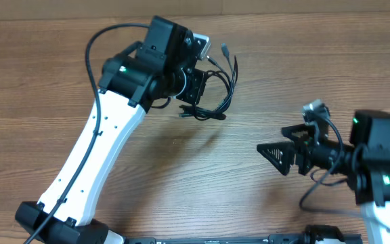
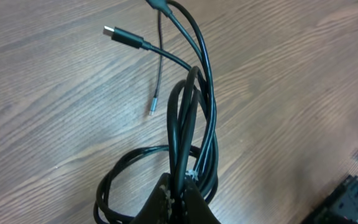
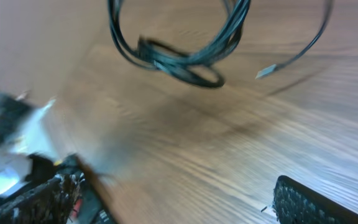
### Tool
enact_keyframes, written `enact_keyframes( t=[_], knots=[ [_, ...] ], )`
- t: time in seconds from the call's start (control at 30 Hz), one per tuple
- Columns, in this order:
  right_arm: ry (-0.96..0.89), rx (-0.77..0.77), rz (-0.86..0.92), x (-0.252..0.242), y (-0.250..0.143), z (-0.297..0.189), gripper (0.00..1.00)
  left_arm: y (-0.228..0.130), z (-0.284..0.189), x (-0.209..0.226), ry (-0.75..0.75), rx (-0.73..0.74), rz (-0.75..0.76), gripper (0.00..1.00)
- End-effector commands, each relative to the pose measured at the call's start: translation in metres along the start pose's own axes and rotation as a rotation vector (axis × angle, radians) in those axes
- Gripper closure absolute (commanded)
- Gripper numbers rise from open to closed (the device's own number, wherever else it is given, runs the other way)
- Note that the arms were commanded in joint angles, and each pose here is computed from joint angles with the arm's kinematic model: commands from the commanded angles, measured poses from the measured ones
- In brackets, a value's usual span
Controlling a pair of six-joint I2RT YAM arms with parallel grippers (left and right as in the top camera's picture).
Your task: Untangle cables
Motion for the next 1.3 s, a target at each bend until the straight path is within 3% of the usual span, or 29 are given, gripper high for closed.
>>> enact_keyframes(
  t=[0.0, 0.2, 0.47, 0.6, 0.83, 1.17, 1.2, 1.27],
  knots=[
    [0.145, 0.038, -0.031, -0.001, 0.004, 0.012, 0.0, 0.014, -0.03, -0.009, -0.014, -0.074, 0.051, 0.96],
    [0.354, 0.112, -0.112, -0.008, 0.003, 0.041, 0.0, 0.025, -0.058, -0.025, -0.091, -0.128, 0.01, 0.96],
    [0.48, 0.171, -0.449, 0.016, -0.003, 0.087, 0.01, 0.036, -0.088, -0.037, -0.135, -0.184, -0.108, 0.96],
    [0.447, 0.142, -0.595, 0.024, 0.005, 0.102, 0.01, 0.031, -0.09, -0.034, -0.096, -0.159, -0.142, 0.96],
    [0.229, 0.037, -0.547, 0.012, 0.039, 0.113, 0.0, 0.018, -0.09, -0.034, -0.093, -0.094, -0.173, 0.96],
    [0.231, -0.039, -0.572, 0.018, 0.055, 0.113, 0.01, 0.021, -0.098, -0.05, -0.223, -0.111, -0.169, 0.96],
    [0.237, -0.048, -0.567, 0.019, 0.057, 0.113, 0.07, 0.022, -0.099, -0.052, -0.238, -0.114, -0.166, 0.96],
    [0.254, -0.063, -0.565, 0.022, 0.06, 0.112, 0.51, 0.023, -0.1, -0.054, -0.253, -0.117, -0.178, 0.96]
  ],
)
Point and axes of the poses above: each gripper's point midway between its finger pads, its own z axis out along the fingers, its own x axis along the line the jaws close on, y = z × x, the point moved 6 cm from there along -z, back along the fingers, and after that the axes turned 12 degrees about z, right-handed, at the moved point
